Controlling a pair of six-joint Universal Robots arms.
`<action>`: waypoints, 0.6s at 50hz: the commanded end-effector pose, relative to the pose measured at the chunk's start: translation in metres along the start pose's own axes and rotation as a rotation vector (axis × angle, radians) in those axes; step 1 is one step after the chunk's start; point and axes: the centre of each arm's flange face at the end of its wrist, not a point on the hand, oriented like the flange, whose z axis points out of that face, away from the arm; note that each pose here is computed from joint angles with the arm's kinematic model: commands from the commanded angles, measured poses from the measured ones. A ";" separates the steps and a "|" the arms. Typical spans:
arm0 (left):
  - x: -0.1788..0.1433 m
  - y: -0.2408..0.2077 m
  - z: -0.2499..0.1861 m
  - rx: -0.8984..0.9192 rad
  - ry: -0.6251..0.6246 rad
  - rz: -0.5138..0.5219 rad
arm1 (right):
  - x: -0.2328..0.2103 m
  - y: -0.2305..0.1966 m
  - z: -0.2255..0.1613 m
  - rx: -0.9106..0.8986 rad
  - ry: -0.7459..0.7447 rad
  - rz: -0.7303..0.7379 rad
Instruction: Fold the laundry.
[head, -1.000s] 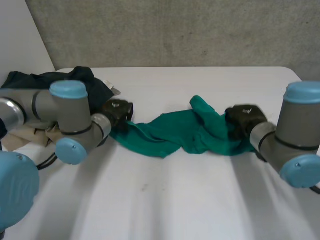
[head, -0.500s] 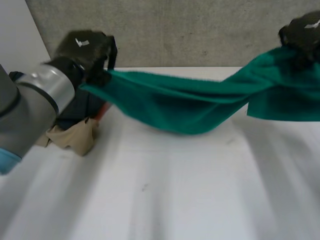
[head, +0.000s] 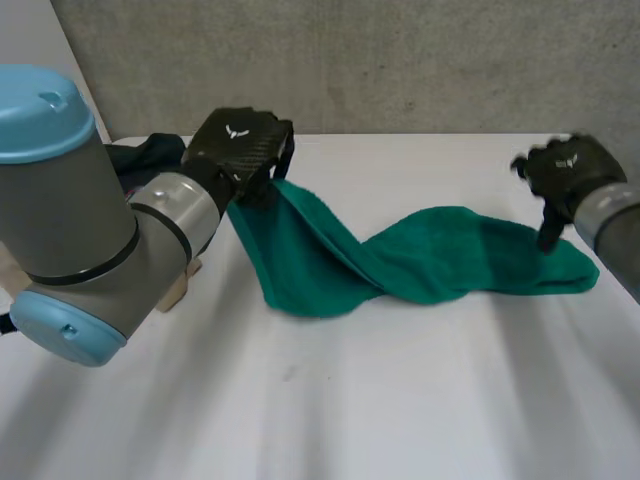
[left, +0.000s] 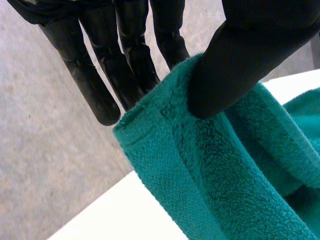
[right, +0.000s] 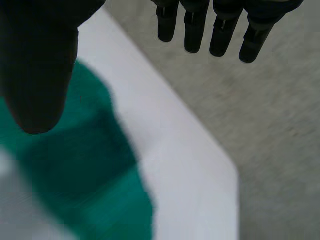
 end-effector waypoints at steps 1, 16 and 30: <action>0.007 -0.031 -0.012 0.084 0.017 0.006 | -0.028 0.025 -0.048 -0.161 -0.218 0.020; 0.019 -0.085 -0.030 0.241 0.048 -0.075 | -0.083 0.092 0.033 -0.047 -0.184 0.239; -0.008 -0.124 -0.051 0.354 -0.016 -0.110 | -0.025 -0.014 0.007 0.218 0.042 0.194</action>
